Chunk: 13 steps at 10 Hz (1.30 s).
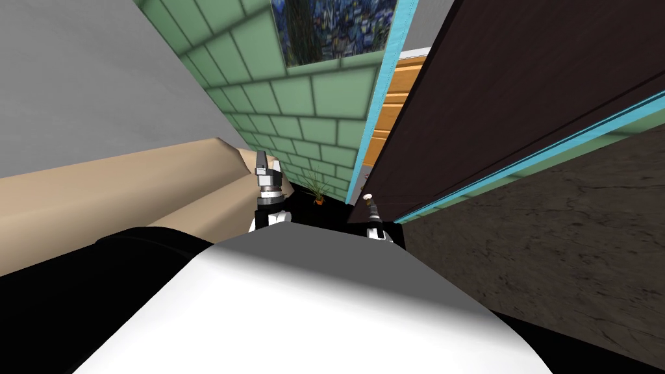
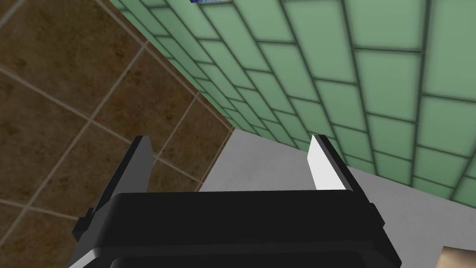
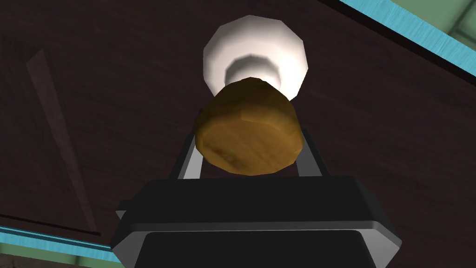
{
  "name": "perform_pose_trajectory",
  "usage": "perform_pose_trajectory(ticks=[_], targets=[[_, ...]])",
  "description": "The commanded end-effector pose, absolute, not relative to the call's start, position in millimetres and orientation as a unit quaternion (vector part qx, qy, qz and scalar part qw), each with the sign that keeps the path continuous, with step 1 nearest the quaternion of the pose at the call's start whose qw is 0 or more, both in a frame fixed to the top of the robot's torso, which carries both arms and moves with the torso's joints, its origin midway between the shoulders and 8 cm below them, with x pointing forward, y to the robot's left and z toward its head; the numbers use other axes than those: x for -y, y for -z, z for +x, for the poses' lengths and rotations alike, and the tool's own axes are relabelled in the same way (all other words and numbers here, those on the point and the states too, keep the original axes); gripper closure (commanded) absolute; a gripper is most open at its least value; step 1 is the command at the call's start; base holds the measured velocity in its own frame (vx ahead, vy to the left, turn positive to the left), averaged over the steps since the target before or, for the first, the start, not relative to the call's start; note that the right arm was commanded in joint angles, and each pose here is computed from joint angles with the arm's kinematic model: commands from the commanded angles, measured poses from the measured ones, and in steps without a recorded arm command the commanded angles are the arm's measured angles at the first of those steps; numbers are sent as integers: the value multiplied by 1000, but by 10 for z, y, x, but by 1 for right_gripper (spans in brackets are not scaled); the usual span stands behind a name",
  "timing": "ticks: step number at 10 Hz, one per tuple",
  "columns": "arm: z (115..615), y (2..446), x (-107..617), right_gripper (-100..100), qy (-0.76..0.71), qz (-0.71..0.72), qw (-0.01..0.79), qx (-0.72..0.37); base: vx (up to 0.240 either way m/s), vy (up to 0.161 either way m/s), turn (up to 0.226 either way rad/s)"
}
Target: Pull the door open
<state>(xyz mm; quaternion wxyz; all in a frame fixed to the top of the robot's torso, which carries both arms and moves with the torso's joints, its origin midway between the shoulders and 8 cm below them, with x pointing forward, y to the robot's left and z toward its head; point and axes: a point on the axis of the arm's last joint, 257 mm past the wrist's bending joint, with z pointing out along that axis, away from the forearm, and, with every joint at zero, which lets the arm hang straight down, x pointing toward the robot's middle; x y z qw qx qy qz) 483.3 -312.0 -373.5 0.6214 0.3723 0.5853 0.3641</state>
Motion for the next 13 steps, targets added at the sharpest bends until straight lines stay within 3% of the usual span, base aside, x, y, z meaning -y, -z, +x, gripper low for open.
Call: perform_pose_trajectory(ticks=[1, 13], targets=[[4823, 3744, 2933, 100, -393, 386, 604, -576, -30, -28, 47], [4810, 3750, 3001, 100, -456, 454, 559, -524, -27, -22, 44]])
